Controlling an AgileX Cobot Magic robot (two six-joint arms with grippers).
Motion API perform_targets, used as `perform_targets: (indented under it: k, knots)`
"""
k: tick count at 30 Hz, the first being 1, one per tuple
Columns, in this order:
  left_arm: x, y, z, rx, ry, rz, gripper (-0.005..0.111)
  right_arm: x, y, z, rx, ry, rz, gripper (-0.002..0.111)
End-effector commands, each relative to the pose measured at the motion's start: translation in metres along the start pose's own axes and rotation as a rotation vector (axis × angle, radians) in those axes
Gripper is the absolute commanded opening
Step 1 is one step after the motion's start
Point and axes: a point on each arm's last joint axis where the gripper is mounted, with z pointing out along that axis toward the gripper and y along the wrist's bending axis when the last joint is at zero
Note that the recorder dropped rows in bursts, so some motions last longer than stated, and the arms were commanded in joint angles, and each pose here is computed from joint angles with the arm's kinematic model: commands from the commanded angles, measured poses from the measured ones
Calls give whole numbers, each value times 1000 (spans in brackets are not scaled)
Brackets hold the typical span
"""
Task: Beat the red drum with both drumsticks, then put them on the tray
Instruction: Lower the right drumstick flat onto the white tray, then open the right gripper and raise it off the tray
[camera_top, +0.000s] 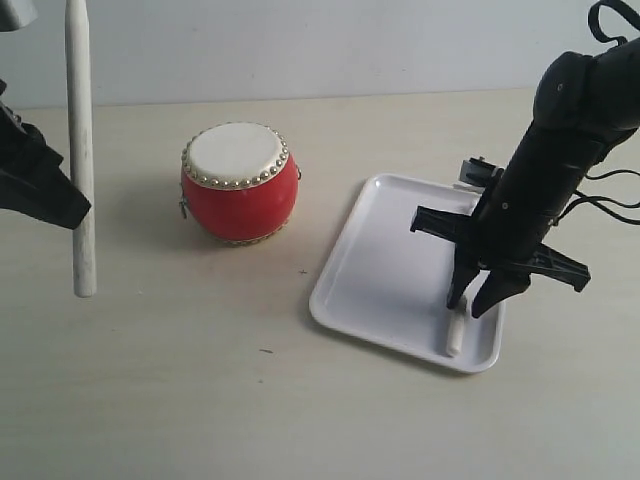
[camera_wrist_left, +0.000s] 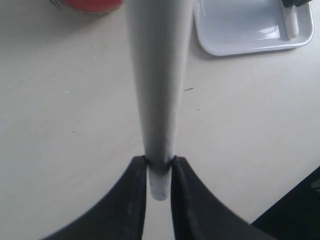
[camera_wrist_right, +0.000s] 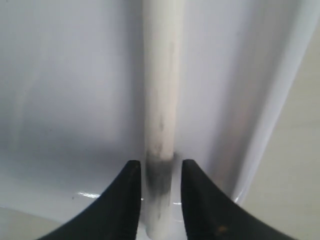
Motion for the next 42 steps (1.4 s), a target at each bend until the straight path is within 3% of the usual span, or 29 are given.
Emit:
perform_targets:
  k: [1, 7, 11, 13, 19, 22, 26, 29, 33, 36, 39, 42]
  knots:
    - [0, -3, -1, 14, -16, -5, 0, -1, 0, -3, 0, -16, -14, 34]
    - [-6, -2, 9, 49, -15, -53, 0, 4, 5, -32, -25, -124, -118, 33]
    - [-17, -5, 41, 73, 37, -66, 0, 14, 1, -79, 54, -334, -256, 15]
    - [-25, -12, 64, 83, 76, -67, 0, 21, -5, -102, 119, -426, -324, -1]
    - [-59, -48, 121, 132, 215, 26, 0, 52, -9, -148, 121, -559, -383, 0]
    - [-74, -62, 138, 183, 274, 59, 0, 61, 1, -153, -9, -558, -426, 0]
    - [-78, -59, 141, 273, 274, 50, 0, 73, 13, -165, -196, -651, -478, 0]
    - [-75, -47, 133, 404, 252, 14, 0, 84, 11, -160, -285, -717, -502, 0]
    - [-71, -37, 122, 648, 136, -27, 0, 103, 15, -139, -488, -719, -685, 0]
    - [-59, -33, 128, 681, 124, -7, 0, 108, 22, -136, -652, -749, -700, 0]
    - [-47, -30, 134, 697, 142, -11, 0, 112, 30, -134, -804, -657, -667, 0]
    - [-37, -26, 139, 745, 108, -32, 0, 112, 35, -129, -839, -574, -732, 4]
